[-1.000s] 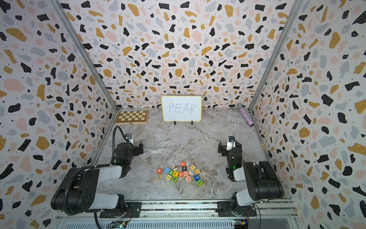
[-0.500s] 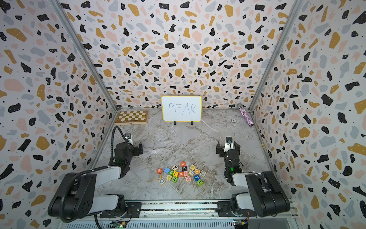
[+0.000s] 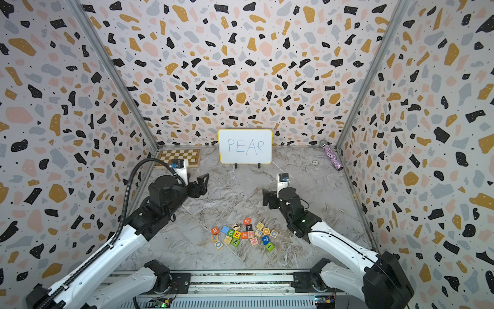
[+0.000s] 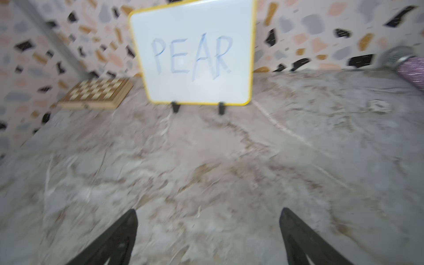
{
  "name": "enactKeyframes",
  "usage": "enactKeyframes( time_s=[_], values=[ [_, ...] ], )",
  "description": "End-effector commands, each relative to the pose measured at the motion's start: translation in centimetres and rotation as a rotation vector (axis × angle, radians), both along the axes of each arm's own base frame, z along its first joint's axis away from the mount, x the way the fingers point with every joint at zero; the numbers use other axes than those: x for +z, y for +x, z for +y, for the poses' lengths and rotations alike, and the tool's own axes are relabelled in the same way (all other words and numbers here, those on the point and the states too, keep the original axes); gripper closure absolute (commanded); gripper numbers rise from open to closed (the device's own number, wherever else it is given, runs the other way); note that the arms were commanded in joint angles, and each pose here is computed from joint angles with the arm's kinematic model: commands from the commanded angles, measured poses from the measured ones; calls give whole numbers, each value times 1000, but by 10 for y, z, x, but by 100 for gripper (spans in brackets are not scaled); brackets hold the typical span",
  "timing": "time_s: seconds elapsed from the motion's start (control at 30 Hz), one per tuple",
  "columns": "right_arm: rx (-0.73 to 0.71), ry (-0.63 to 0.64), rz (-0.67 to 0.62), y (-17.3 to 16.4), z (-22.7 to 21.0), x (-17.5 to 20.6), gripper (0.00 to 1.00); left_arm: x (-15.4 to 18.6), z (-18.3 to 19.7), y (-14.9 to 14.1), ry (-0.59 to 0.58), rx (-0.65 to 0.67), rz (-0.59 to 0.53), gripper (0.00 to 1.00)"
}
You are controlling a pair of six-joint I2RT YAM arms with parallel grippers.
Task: Spell the uppercase word “pear” with letter blocks
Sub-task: Pick up the letter block from the center of the board.
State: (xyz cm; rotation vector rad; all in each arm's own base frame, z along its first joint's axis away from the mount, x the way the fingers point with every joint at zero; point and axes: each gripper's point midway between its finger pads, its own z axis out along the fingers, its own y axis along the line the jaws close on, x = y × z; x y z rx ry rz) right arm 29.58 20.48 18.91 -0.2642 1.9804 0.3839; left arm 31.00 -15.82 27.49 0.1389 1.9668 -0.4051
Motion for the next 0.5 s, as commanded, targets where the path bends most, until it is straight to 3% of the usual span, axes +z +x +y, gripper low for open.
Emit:
enactKeyframes(
  time_s=[0.0,0.1,0.23,0.47],
  values=[
    [75,-127,-31,-31,9,-8,3,-55,-23,-34,86,-114,271,19],
    [116,-144,-38,-51,5,-20,3,-75,-46,-50,110,-204,363,24],
    [60,-120,-27,-60,-21,-24,4,-95,-63,-64,138,-251,424,24],
    [141,21,238,-61,-26,-60,8,-118,-90,-73,128,-334,550,28]
  ],
)
